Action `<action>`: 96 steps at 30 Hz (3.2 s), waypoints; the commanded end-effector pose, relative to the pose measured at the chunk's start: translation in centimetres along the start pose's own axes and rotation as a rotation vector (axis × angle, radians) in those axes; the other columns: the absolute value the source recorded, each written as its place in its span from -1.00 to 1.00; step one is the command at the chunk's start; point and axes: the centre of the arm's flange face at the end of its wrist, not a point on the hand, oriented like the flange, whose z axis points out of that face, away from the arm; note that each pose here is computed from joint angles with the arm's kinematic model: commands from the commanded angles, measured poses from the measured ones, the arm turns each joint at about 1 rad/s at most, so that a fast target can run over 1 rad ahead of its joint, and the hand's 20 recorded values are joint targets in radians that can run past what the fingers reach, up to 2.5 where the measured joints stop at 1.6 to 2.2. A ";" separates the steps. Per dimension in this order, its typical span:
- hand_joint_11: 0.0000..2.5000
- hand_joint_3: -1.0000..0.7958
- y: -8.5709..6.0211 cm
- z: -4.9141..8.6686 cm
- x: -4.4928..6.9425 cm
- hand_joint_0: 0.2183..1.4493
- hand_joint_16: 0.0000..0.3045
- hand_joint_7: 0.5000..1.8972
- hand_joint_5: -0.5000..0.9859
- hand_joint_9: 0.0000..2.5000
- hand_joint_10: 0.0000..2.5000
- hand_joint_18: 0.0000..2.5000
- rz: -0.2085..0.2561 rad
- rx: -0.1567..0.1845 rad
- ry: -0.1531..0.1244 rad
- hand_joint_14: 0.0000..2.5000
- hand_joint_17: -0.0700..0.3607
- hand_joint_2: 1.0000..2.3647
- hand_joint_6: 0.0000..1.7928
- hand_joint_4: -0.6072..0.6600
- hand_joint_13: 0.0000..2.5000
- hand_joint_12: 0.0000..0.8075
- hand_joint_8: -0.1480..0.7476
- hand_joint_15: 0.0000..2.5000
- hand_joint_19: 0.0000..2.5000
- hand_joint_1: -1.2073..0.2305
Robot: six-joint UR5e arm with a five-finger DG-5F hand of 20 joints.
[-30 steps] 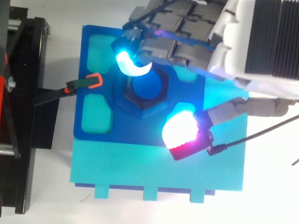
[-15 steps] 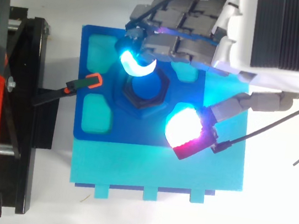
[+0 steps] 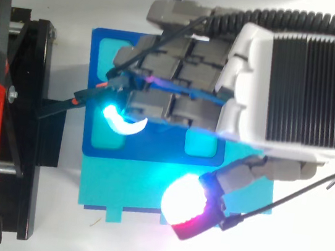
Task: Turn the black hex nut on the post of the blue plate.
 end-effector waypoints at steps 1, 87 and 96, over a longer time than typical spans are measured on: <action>-1.00 -0.43 1.4 0.3 0.2 -0.55 -0.63 -0.53 -0.55 -0.59 -1.00 -0.67 -0.011 0.007 -0.005 -1.00 -0.08 -1.00 -0.44 0.35 -0.60 -0.12 -0.05 -0.93 -0.83 0.07; -1.00 -0.41 0.5 1.4 1.3 -0.54 -0.64 -0.52 -0.55 -0.57 -1.00 -0.66 -0.229 -0.016 0.108 -1.00 -0.10 -1.00 -0.44 0.34 -0.60 -0.13 -0.03 -0.93 -0.83 0.03; -1.00 -0.40 -0.3 1.1 1.4 -0.54 -0.63 -0.53 -0.54 -0.57 -1.00 -0.66 -0.227 -0.014 0.123 -1.00 -0.09 -0.99 -0.44 0.35 -0.60 -0.12 -0.04 -0.93 -0.83 0.03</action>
